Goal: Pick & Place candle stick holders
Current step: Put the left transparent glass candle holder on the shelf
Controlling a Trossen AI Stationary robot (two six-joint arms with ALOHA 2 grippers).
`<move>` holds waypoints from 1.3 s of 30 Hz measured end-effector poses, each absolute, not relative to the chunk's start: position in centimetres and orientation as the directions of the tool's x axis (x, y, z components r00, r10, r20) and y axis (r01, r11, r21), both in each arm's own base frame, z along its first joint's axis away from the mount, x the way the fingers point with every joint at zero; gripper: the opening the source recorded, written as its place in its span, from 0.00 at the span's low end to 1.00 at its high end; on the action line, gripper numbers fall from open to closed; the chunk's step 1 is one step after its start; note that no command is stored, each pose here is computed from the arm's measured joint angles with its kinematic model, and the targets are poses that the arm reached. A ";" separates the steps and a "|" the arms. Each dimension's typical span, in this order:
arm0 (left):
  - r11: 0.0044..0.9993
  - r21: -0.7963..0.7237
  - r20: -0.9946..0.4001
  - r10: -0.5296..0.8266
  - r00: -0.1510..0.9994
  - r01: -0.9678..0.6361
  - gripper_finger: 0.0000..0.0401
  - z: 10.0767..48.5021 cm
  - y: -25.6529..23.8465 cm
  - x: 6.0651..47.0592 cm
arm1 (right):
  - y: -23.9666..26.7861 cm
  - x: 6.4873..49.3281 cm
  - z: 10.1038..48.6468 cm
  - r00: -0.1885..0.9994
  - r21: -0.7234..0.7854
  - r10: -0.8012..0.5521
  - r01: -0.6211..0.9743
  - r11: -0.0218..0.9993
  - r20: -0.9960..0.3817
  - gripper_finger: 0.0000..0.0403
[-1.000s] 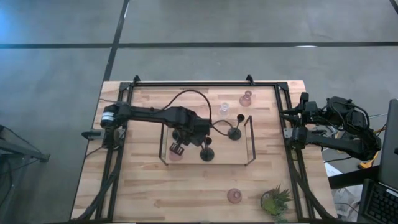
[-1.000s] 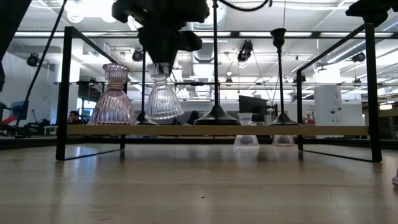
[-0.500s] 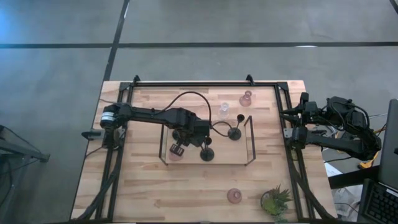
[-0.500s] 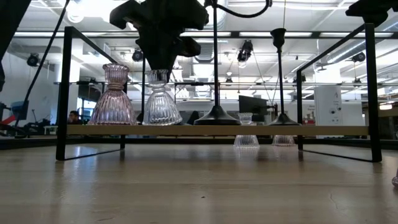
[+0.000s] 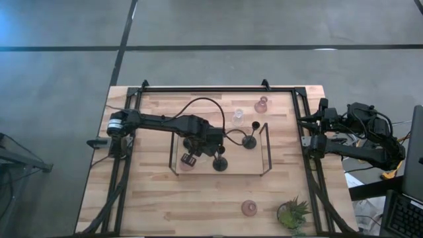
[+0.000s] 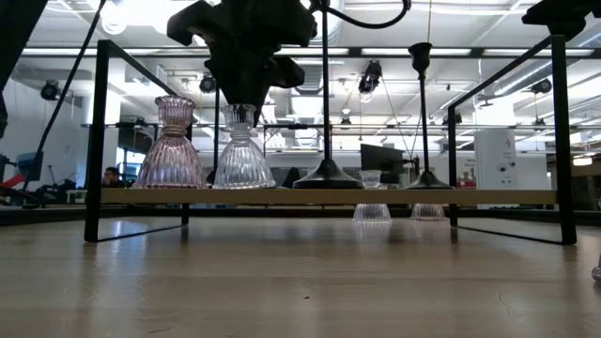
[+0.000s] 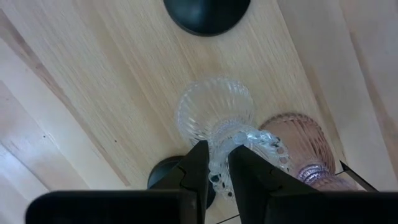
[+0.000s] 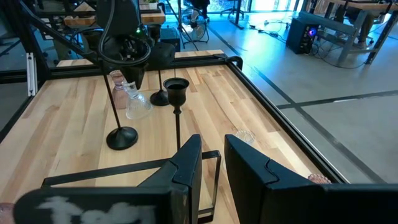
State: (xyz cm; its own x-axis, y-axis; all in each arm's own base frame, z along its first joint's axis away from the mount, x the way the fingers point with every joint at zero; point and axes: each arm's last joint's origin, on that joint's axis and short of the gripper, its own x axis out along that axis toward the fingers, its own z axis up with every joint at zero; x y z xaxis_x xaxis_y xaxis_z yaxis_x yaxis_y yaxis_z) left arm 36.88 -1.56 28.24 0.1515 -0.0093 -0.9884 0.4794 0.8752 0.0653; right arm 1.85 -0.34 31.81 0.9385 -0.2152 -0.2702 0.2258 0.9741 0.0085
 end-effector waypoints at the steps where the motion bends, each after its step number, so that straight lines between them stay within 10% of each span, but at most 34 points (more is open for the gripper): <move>1: 0.875 0.065 -0.988 -0.009 0.152 0.479 0.15 28.2 -1.6 36.9 | -0.3 1.9 31.8 0.938 0.009 -0.215 0.226 0.974 -0.270 0.16; 39: 0.889 0.146 -0.981 0.074 0.179 0.434 0.34 28.3 -1.3 37.1 | -0.3 1.9 31.8 0.938 0.009 -0.215 0.226 0.974 -0.270 0.16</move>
State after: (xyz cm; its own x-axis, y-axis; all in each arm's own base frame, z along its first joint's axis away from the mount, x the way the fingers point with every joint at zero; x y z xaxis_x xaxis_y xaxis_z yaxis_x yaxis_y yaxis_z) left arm 37.13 -1.32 28.30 0.1794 0.0739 -0.9810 0.4338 0.8890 0.1463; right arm 1.86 -0.35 31.81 0.9384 -0.2153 -0.2705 0.2260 0.9741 0.0086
